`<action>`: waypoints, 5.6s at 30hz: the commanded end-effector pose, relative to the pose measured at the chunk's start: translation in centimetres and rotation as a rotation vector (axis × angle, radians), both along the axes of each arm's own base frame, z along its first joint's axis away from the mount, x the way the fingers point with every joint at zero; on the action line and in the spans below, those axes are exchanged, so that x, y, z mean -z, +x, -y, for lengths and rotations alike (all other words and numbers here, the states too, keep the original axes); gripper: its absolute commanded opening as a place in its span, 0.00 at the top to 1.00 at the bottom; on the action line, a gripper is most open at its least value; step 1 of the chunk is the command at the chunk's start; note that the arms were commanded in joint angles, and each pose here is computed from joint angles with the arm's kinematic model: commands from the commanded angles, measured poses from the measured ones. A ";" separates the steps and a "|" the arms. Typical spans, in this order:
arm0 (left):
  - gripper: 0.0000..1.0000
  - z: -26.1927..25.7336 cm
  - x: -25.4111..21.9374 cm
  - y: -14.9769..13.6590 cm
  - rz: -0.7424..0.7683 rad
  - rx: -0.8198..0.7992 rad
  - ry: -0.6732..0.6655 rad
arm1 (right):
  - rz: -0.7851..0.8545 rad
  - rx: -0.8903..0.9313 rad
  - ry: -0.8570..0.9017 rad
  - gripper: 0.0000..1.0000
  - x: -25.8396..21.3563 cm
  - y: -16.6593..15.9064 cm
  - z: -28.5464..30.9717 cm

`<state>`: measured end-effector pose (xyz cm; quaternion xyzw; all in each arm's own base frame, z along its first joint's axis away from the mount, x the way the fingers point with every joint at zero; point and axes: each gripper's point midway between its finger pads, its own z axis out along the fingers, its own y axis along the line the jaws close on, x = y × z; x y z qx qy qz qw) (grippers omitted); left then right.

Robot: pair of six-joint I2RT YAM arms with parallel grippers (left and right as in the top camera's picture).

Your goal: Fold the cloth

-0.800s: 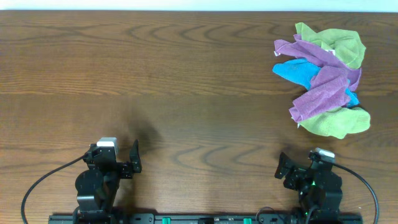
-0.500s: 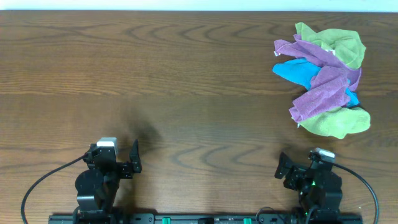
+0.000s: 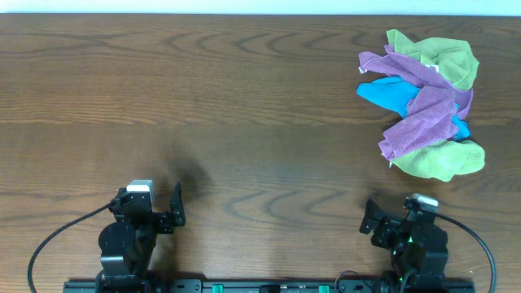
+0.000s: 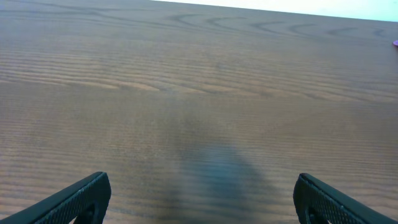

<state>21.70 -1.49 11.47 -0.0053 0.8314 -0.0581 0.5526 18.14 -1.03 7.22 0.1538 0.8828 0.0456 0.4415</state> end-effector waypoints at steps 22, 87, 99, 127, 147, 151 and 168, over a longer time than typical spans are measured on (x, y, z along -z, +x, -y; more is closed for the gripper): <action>0.05 -0.3 0.8 -0.1 -0.017 -0.009 0.013 | -0.006 0.058 -0.066 0.01 0.3 -0.1 1.5; 0.05 -0.3 0.8 -0.1 -0.017 -0.009 0.013 | -0.372 0.548 -0.070 0.09 -1.0 8.9 12.2; 0.05 -0.3 0.8 -0.1 -0.017 -0.009 0.013 | -0.452 0.561 -0.039 0.77 3.5 10.1 13.4; 0.05 -0.3 0.8 -0.1 -0.017 -0.009 0.013 | -0.003 -0.154 0.109 0.99 -18.6 13.4 -4.4; 0.05 -0.3 0.8 -0.1 -0.017 -0.009 0.013 | 0.048 -0.882 0.226 0.99 -19.2 17.2 -30.9; 0.05 -0.3 0.8 -0.1 -0.017 -0.009 0.013 | 0.071 -0.823 0.097 0.99 -21.6 18.2 -29.2; 0.05 -0.3 0.8 -0.1 -0.017 -0.009 0.013 | -0.418 -0.971 -0.189 0.10 -4.4 16.5 -26.7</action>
